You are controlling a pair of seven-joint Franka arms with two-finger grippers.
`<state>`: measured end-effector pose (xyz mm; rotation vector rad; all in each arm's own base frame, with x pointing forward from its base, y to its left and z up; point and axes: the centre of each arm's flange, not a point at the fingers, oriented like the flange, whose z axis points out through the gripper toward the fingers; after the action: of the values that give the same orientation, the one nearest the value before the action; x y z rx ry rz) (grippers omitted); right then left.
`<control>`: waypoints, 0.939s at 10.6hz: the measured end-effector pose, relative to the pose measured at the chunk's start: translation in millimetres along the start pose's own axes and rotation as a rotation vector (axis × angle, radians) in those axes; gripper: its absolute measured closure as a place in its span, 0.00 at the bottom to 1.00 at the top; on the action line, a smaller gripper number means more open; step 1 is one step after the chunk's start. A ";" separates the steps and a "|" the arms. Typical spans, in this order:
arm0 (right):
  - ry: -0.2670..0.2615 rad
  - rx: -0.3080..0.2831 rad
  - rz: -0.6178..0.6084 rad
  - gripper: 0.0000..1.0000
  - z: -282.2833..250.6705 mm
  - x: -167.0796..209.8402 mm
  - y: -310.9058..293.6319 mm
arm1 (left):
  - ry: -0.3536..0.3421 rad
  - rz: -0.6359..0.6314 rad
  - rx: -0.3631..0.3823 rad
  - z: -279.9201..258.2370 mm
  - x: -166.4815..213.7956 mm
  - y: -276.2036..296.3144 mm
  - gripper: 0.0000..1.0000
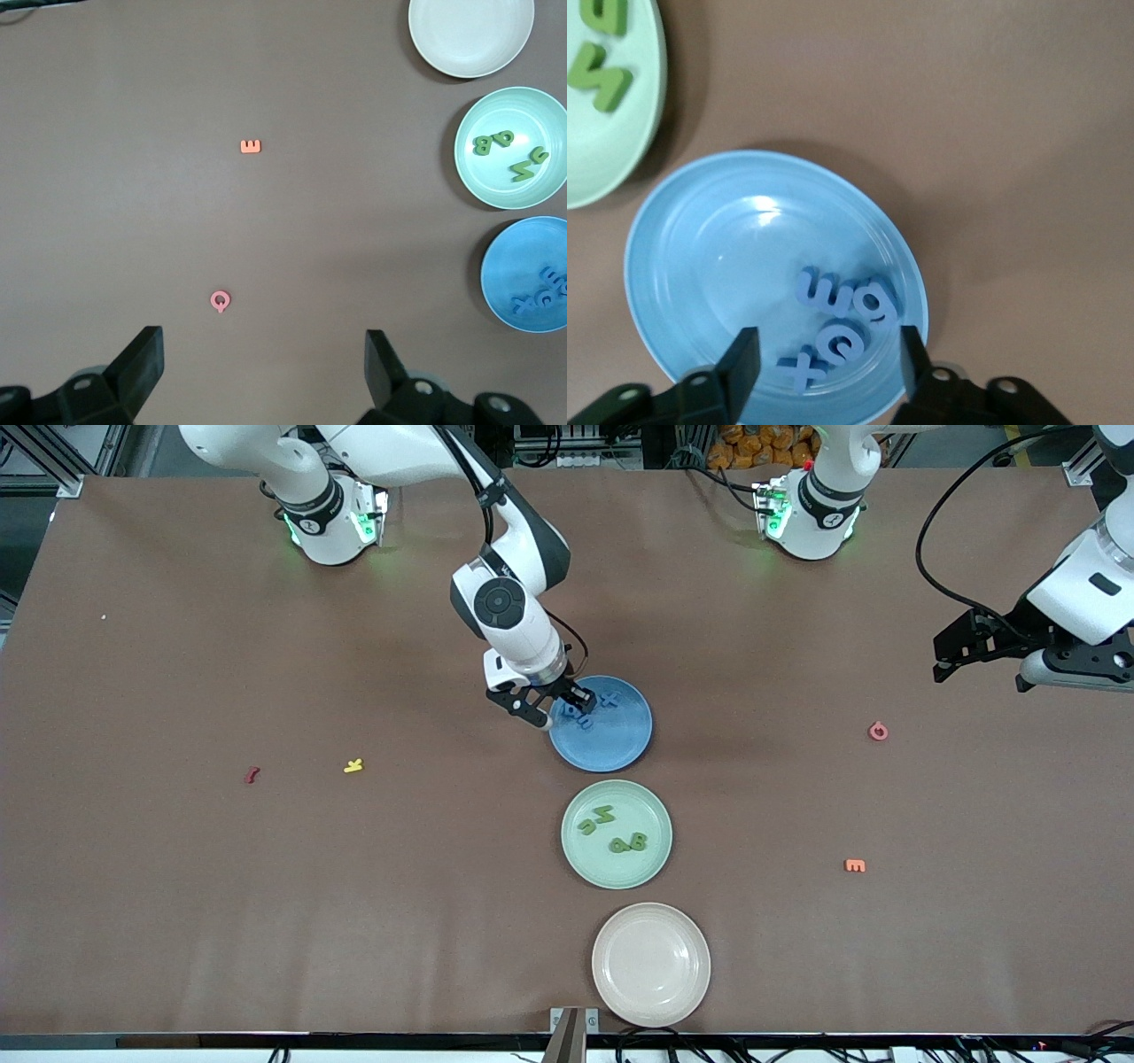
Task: Sort letters by color into matching plates
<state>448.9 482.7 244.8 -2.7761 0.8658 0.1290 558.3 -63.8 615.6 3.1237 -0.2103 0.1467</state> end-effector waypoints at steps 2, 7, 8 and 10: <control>0.003 -0.006 0.015 0.04 -17.2 14.5 -9.0 | -0.013 -0.012 0.000 1.0 -1.4 0.3 0.00; -0.003 0.029 0.049 0.00 -136.3 58.8 -35.5 | -0.037 -0.058 -0.005 2.5 -4.0 1.9 0.00; 0.018 0.036 0.038 0.00 -168.7 67.6 -32.5 | -0.038 -0.059 -0.006 2.5 -4.1 1.9 0.00; 0.037 0.039 0.010 0.00 -234.7 89.5 -15.7 | -0.038 -0.058 -0.006 2.4 -4.1 2.4 0.00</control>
<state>535.0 388.7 461.8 -2.7463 0.8813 0.0625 554.1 -65.6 612.8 3.1246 -0.1202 0.0856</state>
